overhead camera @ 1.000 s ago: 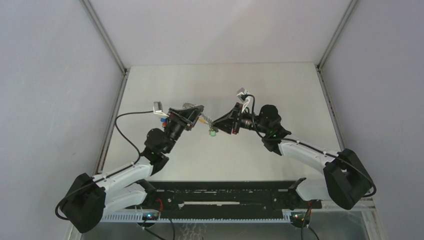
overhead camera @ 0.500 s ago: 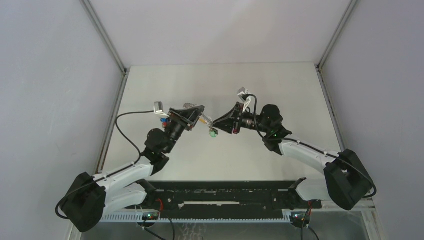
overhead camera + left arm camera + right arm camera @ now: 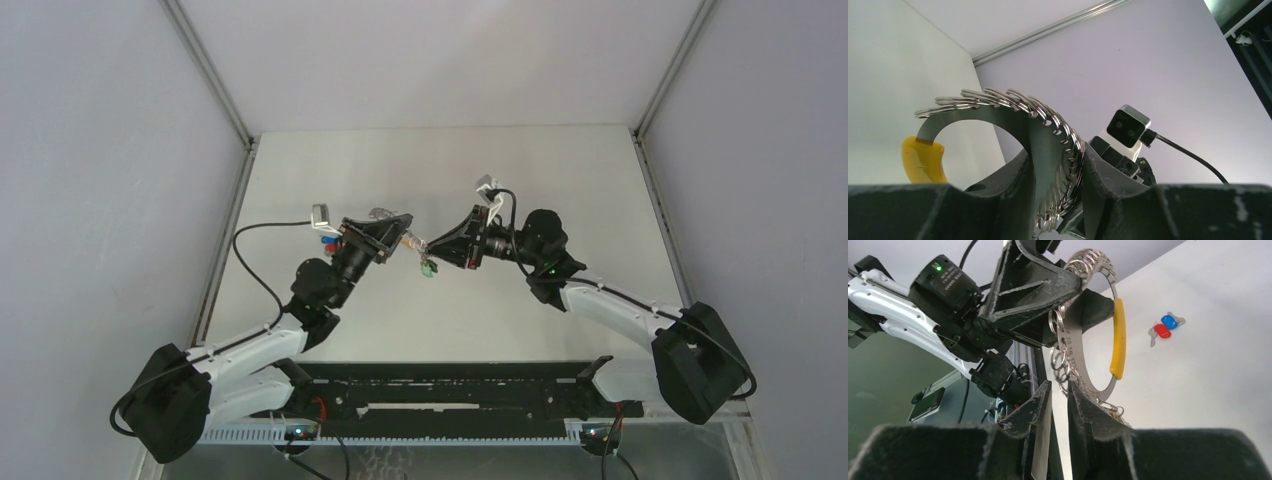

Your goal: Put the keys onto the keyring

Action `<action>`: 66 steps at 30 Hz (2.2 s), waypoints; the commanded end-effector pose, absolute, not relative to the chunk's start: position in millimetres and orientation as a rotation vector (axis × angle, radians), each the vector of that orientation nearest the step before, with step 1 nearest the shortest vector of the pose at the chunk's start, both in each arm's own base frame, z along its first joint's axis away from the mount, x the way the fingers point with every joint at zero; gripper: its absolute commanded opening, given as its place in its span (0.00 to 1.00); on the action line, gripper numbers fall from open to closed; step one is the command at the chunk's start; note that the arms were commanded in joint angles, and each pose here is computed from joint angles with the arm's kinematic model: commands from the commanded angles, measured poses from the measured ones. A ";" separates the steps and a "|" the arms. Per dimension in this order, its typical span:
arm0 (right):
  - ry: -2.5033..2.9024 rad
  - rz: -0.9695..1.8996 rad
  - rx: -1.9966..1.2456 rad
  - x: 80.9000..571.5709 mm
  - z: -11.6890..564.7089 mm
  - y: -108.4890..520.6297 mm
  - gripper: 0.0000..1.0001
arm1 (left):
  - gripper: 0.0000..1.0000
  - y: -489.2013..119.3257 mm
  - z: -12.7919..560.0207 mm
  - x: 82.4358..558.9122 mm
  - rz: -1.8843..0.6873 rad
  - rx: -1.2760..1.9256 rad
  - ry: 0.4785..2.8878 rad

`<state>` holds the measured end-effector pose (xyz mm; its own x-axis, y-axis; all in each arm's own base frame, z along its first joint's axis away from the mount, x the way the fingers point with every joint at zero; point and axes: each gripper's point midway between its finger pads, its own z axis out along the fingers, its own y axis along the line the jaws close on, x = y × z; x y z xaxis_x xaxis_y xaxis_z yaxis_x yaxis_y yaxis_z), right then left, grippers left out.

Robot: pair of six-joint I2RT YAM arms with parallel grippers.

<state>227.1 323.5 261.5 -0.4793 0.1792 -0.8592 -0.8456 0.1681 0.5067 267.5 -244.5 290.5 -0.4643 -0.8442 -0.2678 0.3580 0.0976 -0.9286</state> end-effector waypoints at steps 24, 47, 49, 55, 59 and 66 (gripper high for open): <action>1.476 1.365 -0.929 213.3 268.4 306.8 0.18 | 0.00 -261.9 315.9 250.8 -1.610 -0.308 1.365; 1.540 1.358 -0.920 218.1 253.3 312.8 0.15 | 0.00 -259.3 316.7 252.4 -1.645 -0.363 1.346; 1.530 1.368 -0.917 217.6 256.3 313.9 0.15 | 0.00 -258.9 316.4 252.6 -1.645 -0.367 1.346; 1.525 1.389 -0.897 219.8 258.2 317.7 0.16 | 0.00 -258.7 318.6 252.6 -1.661 -0.376 1.332; 1.533 1.388 -0.875 223.3 257.4 318.9 0.16 | 0.00 -259.5 318.9 252.2 -1.669 -0.376 1.330; 1.481 1.421 -0.889 217.7 269.6 319.8 0.17 | 0.00 -260.7 314.5 253.4 -1.664 -0.381 1.341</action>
